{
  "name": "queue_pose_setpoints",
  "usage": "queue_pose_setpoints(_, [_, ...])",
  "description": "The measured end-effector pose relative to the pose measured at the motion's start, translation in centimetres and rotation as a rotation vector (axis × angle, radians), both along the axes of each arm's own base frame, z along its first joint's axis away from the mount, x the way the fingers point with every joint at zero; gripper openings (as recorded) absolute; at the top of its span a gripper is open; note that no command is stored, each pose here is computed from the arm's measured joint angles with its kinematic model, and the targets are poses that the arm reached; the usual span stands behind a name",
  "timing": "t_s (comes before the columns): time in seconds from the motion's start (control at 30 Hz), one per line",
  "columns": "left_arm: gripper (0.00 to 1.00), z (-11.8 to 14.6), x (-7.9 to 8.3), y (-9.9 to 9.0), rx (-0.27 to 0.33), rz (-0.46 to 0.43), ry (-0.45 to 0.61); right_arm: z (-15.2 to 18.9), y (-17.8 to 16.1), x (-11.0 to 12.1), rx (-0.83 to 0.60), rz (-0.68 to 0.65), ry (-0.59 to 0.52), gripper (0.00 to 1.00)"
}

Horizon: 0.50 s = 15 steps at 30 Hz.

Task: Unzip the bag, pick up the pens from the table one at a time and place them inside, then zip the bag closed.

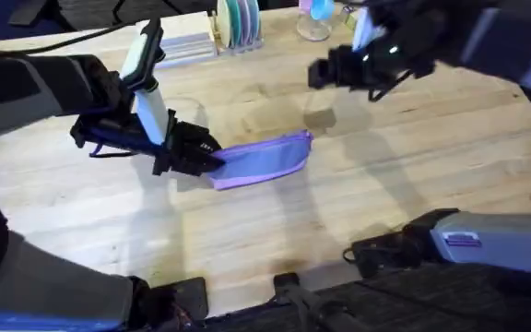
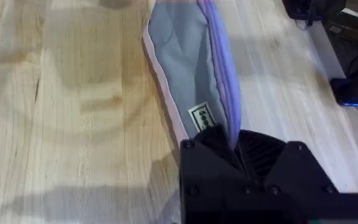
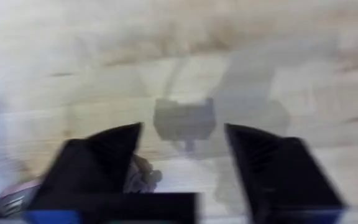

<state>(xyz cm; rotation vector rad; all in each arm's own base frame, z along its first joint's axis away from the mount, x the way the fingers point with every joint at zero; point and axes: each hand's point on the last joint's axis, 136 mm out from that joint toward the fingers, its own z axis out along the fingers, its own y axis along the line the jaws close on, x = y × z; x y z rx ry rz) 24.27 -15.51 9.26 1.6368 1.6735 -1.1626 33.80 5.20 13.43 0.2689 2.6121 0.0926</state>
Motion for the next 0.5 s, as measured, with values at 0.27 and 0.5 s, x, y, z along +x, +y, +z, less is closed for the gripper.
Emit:
queue_pose_setpoints(0.27, [0.043, 0.0, 0.0, 0.0, 0.0, 0.0, 0.0, 6.5, 1.3, -1.6, -0.029, 0.145, -0.184, 0.997])
queue_pose_setpoints(0.5, [0.822, 0.0, 0.0, 0.1, 0.0, 0.003, 0.002, 7.6, 1.1, -3.1, -0.04, 0.17, -0.198, 0.998])
